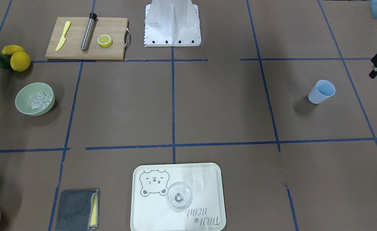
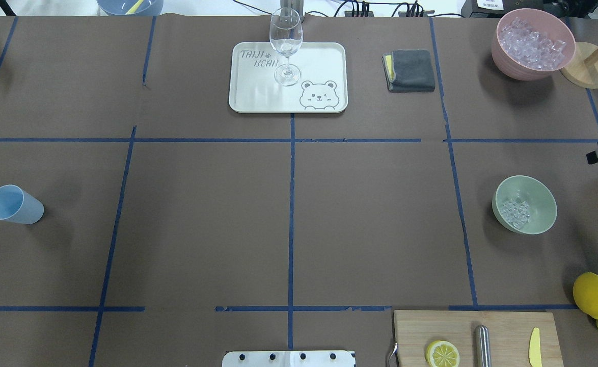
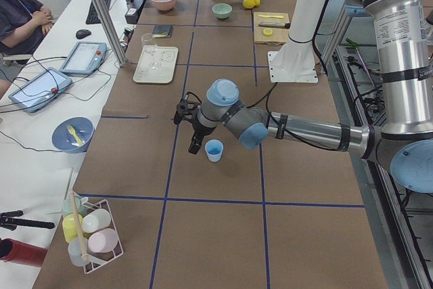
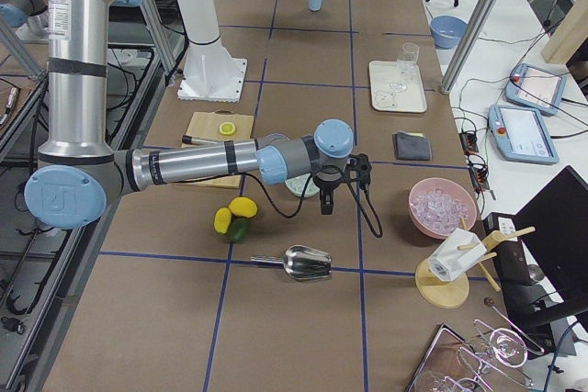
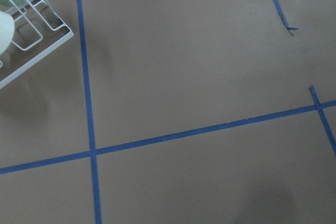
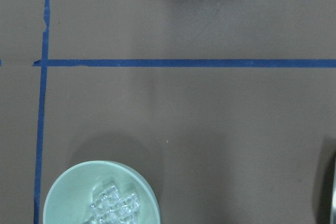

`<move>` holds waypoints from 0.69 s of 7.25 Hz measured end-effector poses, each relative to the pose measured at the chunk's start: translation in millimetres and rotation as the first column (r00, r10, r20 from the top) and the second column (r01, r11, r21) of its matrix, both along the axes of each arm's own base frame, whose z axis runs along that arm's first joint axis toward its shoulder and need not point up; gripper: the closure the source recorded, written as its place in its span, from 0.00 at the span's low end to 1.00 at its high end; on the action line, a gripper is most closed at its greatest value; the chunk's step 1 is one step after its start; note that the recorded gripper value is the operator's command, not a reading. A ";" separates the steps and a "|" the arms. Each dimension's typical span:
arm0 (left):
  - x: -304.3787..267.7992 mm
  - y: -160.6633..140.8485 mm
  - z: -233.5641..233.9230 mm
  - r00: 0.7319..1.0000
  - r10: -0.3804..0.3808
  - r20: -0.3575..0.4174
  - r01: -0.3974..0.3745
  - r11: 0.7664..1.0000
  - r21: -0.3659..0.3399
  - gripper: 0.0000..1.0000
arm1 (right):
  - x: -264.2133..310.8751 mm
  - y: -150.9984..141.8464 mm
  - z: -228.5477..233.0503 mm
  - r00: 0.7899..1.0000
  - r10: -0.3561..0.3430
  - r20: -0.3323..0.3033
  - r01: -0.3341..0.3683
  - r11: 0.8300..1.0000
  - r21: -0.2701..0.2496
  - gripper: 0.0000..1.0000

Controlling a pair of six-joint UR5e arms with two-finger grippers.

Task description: Pour ice into bowl

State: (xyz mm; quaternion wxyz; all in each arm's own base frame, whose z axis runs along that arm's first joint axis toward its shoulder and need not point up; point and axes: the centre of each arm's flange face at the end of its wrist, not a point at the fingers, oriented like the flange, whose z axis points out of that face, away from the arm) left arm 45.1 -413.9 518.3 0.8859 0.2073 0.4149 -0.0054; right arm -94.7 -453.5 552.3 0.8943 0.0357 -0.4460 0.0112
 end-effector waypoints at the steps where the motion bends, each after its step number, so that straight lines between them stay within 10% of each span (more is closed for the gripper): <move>1: 5.4 12.9 -0.4 1.000 -0.024 -0.014 0.024 1.000 0.001 0.00 | -33.0 12.1 3.0 0.999 0.038 -0.004 -0.038 0.999 -0.009 0.00; 4: 5.8 20.1 -4.2 0.996 -0.084 -0.030 0.085 0.996 0.002 0.00 | -96.9 40.1 33.5 0.996 0.086 0.004 -0.086 0.996 -0.034 0.01; 5: 5.6 20.2 -5.3 0.996 -0.089 -0.032 0.089 0.996 0.005 0.00 | -100.6 45.7 44.6 0.996 0.093 0.012 -0.093 0.995 -0.039 0.37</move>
